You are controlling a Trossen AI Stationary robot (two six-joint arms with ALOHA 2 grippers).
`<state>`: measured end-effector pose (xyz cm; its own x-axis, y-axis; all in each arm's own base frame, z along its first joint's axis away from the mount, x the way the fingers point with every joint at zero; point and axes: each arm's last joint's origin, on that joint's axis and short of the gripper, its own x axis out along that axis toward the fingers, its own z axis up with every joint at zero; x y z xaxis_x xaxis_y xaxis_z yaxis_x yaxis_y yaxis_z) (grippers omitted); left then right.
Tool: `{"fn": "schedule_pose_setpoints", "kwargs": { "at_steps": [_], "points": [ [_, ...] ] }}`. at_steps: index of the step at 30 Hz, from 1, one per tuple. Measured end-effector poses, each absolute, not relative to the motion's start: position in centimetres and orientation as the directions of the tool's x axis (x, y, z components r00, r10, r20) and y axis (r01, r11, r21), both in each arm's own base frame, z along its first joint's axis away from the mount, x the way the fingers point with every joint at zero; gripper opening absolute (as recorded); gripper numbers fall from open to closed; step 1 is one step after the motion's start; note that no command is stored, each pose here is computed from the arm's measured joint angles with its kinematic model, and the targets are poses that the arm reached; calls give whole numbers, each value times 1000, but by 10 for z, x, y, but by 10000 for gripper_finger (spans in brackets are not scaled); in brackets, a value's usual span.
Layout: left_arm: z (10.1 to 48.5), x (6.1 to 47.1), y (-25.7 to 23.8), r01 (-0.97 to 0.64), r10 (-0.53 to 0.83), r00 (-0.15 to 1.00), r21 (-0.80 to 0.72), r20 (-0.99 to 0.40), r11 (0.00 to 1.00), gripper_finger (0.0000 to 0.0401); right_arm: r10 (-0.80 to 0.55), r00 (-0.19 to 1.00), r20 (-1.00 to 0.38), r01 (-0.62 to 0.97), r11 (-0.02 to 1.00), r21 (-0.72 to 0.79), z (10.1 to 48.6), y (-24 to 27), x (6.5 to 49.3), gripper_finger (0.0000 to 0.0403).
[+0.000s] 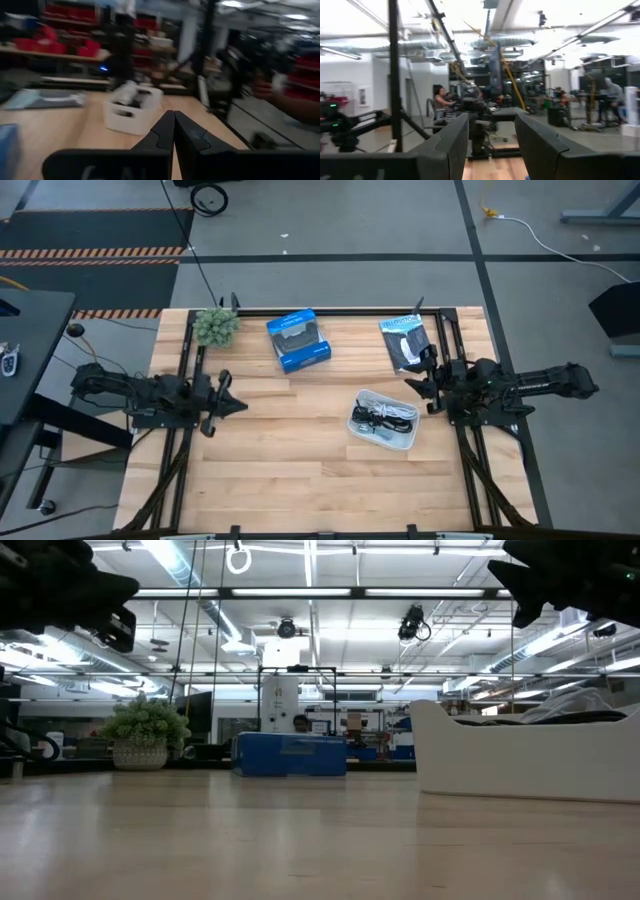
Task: Pick and place USB-C Cables
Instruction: Return to Home Position
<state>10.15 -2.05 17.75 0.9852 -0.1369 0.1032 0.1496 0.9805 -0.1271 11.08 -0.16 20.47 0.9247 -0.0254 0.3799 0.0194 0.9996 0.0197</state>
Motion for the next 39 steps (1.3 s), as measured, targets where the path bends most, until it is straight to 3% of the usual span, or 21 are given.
{"fn": "schedule_pose_setpoints", "kwargs": {
  "at_steps": [9,39],
  "points": [
    [175,102,-20,137,-131,988,-74,81,988,14,-97,929,358,130,989,-70,203,-4,112,169],
    [175,102,-20,135,-128,988,-92,82,987,27,-95,929,357,128,989,-70,203,-4,112,169]
  ]
}}
